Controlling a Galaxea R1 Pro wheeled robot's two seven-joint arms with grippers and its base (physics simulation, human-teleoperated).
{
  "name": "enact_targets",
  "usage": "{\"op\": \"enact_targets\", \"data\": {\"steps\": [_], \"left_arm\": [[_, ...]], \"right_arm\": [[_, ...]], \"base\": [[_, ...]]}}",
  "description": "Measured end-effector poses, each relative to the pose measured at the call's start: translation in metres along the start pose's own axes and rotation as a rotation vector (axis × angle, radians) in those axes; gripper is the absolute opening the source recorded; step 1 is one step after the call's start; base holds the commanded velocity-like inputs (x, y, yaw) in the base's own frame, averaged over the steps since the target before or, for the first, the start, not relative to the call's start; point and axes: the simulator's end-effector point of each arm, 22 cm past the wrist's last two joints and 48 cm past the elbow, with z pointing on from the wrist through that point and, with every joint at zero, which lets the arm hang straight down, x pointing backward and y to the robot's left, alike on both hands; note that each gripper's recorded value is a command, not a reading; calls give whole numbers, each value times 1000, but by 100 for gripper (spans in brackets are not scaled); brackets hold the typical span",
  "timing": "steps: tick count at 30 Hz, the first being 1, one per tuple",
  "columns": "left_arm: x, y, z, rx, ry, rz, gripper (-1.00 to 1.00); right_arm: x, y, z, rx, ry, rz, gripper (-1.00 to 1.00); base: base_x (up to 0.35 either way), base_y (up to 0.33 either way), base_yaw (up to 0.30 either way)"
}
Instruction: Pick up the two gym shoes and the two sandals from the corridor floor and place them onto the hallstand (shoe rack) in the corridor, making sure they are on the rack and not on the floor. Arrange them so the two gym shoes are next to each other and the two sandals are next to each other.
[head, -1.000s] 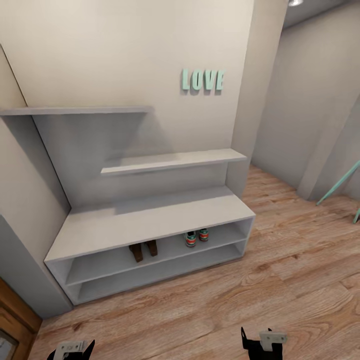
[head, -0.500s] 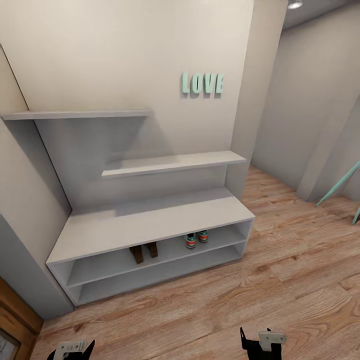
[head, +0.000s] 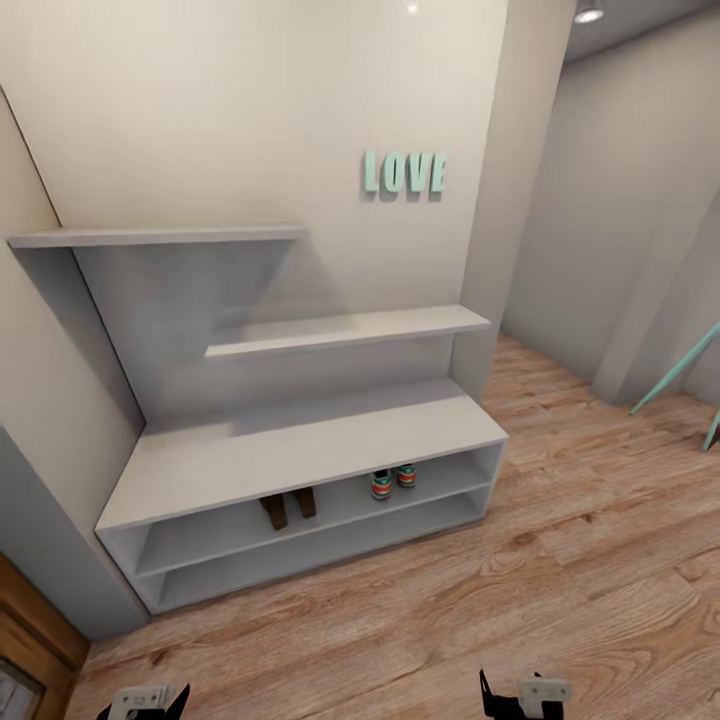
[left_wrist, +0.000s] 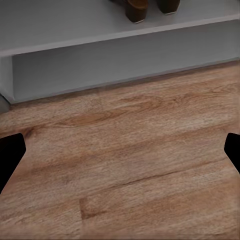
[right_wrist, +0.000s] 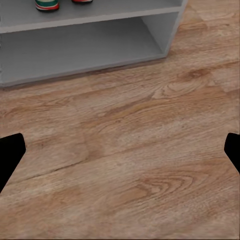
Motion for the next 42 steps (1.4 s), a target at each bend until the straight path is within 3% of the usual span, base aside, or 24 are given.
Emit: {"op": "enact_targets", "data": {"steps": [6,15,42], "left_arm": [[3,-2,-2,2,9,-2,100],[5,-3,-2,4,12,-3,100],[5,-6,-1,8,12,-4,100]], "right_arm": [[20,14,-10,-17,50,10,100],[27,27,-14,-32,70,21,100],[32,29,-16,-34,83,21,100]], "base": [[0,0,0],[0,0,0],[0,0,0]]}}
